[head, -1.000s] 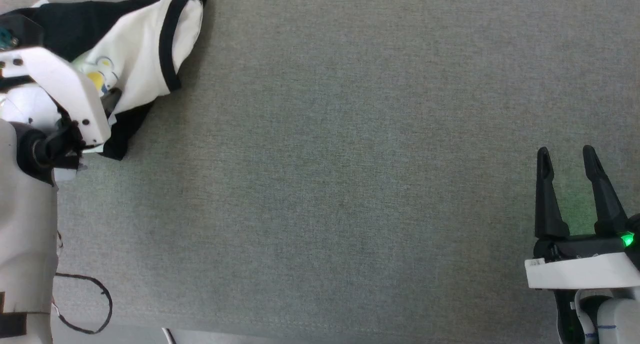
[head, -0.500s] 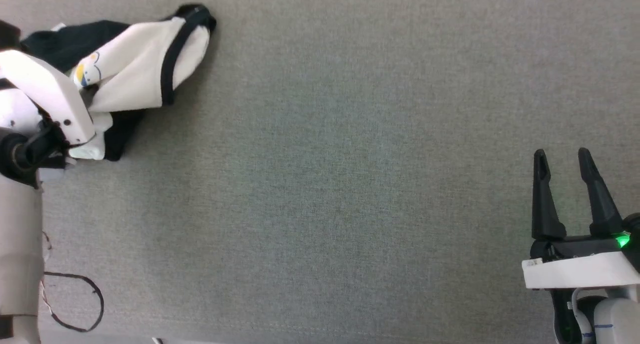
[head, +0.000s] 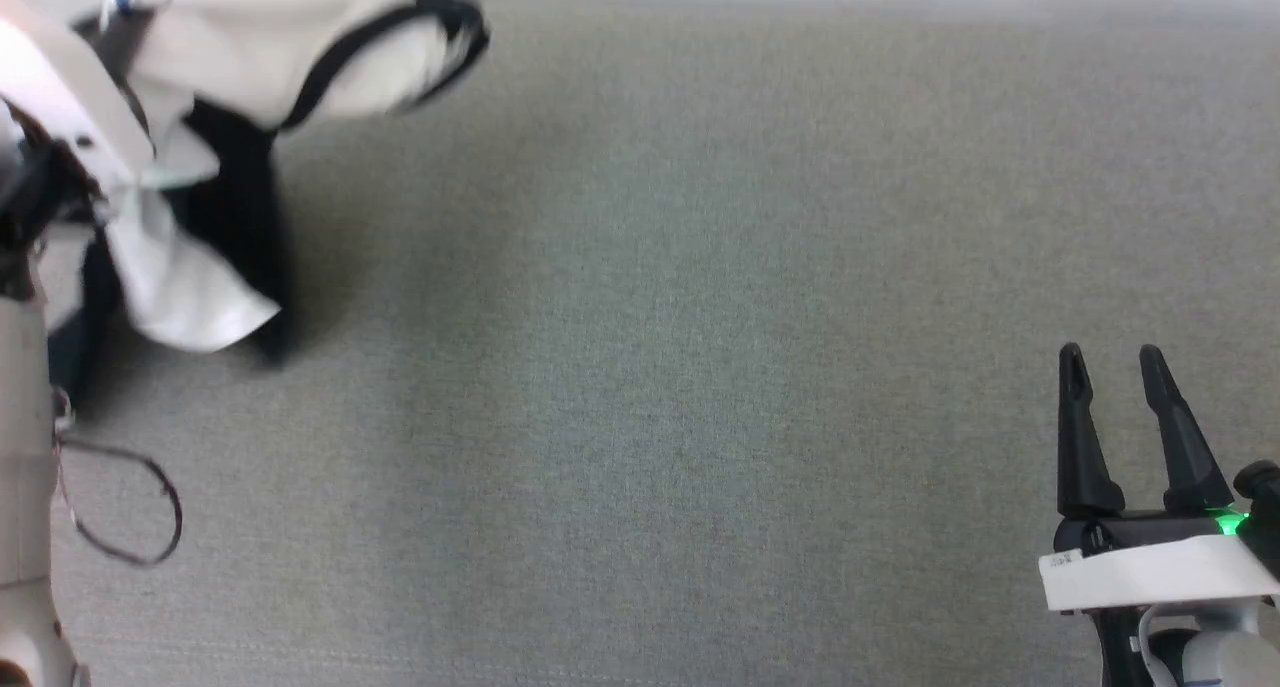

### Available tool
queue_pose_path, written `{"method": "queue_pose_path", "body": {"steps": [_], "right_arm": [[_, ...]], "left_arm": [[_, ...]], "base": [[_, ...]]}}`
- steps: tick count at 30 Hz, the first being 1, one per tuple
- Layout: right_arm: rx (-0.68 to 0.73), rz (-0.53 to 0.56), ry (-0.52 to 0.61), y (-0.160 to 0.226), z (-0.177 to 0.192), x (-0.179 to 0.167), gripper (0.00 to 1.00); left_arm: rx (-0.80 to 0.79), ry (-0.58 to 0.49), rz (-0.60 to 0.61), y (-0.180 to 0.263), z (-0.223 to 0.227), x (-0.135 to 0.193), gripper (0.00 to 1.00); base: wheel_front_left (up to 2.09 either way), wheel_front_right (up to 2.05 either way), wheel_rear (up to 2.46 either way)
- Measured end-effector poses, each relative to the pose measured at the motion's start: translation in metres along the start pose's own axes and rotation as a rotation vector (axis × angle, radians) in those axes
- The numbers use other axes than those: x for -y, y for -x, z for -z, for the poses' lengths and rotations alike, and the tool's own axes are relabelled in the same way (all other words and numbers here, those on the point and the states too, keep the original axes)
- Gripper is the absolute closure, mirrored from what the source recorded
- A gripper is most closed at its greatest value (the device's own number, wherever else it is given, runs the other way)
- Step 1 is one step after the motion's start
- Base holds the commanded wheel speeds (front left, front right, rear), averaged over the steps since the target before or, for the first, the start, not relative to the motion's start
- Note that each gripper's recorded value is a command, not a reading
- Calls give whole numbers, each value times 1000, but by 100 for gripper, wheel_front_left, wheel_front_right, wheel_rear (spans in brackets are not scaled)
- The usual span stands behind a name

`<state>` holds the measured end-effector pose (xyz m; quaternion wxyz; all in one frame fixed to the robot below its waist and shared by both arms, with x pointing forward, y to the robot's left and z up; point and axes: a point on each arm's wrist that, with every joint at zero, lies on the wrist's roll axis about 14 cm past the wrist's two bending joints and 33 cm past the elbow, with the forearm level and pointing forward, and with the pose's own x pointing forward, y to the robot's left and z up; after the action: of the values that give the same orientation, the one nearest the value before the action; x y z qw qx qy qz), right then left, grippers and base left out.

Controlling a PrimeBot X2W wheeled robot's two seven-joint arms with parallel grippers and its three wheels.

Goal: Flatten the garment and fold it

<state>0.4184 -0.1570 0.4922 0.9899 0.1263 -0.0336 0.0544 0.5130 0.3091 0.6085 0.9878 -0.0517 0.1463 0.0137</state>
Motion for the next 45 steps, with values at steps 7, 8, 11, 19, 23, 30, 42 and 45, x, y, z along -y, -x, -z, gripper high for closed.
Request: {"method": "queue_pose_path", "body": {"steps": [7, 8, 11, 19, 23, 30, 42, 45], "right_arm": [[60, 17, -19, 13, -25, 3, 0], [68, 21, -23, 15, -28, 4, 0], [82, 23, -29, 23, -34, 3, 0], [126, 46, -33, 43, -51, 9, 0], [145, 67, -35, 51, -58, 15, 0], [160, 124, -26, 66, -63, 32, 0], [124, 176, -21, 64, -52, 49, 0], [118, 182, -20, 62, -50, 51, 0]], "left_arm": [[213, -63, 131, 34, -82, 51, 100], [235, -84, 161, 39, -90, 64, 100], [307, -127, 267, 58, -111, 107, 100], [430, -268, 561, 110, -125, 224, 100], [442, -303, 709, 128, -113, 275, 100], [470, -315, 892, 146, -89, 336, 100], [300, -272, 809, 64, 41, 341, 100], [242, -341, 740, 43, 81, 330, 100]], "base": [[0, 0, 0], [0, 0, 0], [0, 0, 0], [0, 0, 0], [0, 0, 0], [0, 0, 0], [0, 0, 0], [0, 0, 0]]}}
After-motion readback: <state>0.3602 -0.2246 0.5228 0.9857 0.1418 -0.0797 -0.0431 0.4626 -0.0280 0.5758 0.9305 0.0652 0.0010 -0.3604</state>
